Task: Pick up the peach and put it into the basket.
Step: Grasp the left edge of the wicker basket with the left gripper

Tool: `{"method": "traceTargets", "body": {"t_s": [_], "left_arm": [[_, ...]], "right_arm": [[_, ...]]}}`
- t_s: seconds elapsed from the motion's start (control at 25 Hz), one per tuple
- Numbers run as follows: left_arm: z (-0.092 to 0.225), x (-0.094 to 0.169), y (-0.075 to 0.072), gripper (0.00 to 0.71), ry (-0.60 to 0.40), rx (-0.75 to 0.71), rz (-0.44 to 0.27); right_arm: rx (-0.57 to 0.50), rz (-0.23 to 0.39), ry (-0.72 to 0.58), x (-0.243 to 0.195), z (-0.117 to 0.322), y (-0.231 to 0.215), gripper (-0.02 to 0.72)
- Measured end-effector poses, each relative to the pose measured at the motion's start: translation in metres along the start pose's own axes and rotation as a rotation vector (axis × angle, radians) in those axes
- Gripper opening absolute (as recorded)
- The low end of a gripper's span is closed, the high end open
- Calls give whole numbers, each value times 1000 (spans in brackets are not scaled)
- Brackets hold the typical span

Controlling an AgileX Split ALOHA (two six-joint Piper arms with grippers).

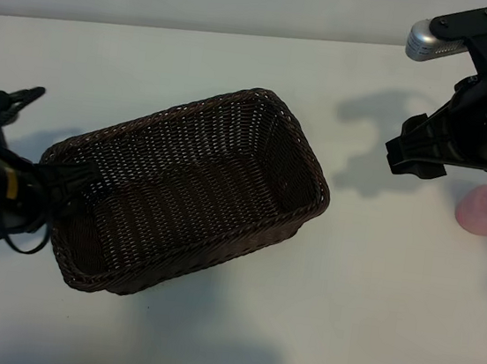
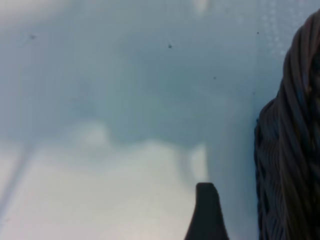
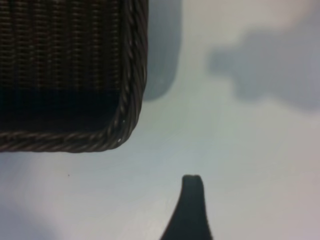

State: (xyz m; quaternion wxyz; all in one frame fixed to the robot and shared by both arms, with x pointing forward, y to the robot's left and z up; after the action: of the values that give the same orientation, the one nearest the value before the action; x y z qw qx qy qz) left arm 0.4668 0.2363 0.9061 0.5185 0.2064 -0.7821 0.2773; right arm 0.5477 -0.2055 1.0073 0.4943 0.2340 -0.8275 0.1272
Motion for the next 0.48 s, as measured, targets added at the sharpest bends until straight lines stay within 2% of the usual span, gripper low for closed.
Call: {"method": "traceTargets", "body": {"t_s": [0.28, 0.48], "left_arm": [[9, -32, -9, 546, 50, -1, -2], [12, -43, -12, 545, 67, 3, 6]], "right_arm": [[0, 0, 0, 0, 0, 0, 595], [0, -1, 3, 0, 0, 0, 595]]}}
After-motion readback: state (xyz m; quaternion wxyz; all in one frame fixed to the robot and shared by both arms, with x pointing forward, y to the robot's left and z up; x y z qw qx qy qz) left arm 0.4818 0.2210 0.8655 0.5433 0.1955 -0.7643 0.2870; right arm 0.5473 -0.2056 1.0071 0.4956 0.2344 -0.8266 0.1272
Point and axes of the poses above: a point on each arm's last joint axis where the gripper is mounted, x pointing back along that axis away from the gripper, y along the wrist's bending axis when the last joint is at zero, z = x × y, the point moved 5 cm from there along -x, pointing out along that axis toward the gripper, and after that the axes turned 15 degrees about x, right-handed, at the moved point
